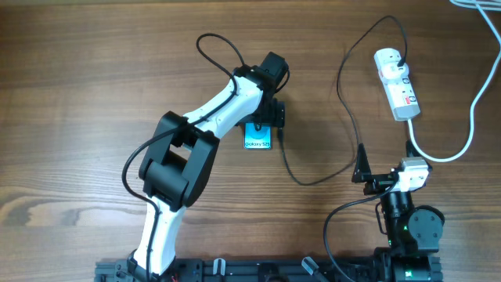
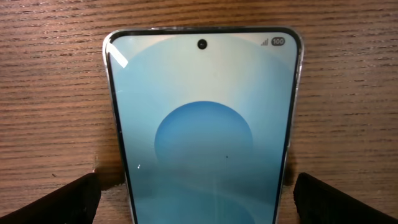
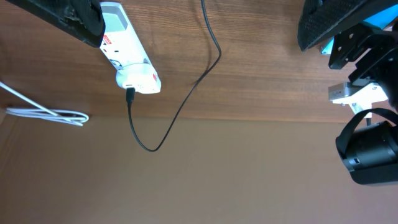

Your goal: Plug charger to phone and switch on socket

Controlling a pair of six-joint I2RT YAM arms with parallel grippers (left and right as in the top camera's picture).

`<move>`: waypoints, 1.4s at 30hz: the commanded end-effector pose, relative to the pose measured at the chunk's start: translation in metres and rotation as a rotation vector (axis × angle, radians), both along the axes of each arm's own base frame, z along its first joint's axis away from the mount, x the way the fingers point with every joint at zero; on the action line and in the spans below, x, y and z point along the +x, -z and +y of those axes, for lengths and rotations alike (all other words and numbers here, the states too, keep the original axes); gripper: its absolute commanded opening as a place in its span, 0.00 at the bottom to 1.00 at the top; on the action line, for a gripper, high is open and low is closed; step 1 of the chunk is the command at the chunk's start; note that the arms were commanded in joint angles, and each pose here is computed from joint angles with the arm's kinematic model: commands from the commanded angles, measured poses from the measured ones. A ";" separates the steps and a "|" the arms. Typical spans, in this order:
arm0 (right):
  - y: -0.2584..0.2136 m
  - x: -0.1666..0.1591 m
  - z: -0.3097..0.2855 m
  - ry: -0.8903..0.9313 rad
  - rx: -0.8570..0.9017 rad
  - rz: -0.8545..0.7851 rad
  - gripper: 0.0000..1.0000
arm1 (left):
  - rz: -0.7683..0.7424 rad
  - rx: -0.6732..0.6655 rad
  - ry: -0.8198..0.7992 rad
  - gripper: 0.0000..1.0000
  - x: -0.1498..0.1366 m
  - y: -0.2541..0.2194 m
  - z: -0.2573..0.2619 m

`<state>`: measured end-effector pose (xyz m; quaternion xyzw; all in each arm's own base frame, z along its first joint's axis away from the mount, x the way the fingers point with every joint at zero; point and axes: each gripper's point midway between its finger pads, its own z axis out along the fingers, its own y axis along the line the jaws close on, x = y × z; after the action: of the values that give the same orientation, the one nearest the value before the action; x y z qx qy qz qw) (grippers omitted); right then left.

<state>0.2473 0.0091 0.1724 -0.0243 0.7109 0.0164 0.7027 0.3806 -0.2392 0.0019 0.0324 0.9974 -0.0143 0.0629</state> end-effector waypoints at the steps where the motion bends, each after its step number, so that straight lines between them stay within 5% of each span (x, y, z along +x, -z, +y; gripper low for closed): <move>1: -0.001 0.000 -0.002 0.012 0.014 -0.006 1.00 | 0.027 0.034 0.008 1.00 -0.005 0.012 0.008; 17: -0.001 0.000 -0.002 0.012 0.014 -0.006 1.00 | 0.078 0.035 0.003 0.80 -0.013 0.025 0.008; 25: -0.001 0.000 -0.002 0.012 0.014 -0.006 1.00 | 0.098 0.021 0.005 1.00 -0.017 0.025 0.006; 42: -0.001 0.000 -0.002 0.012 0.014 -0.006 1.00 | 0.109 -0.005 -0.062 0.93 -0.019 0.025 0.001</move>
<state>0.2473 0.0091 0.1724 -0.0243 0.7109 0.0164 0.7027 0.3742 -0.2364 -0.0013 0.0269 0.9985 -0.0113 0.0465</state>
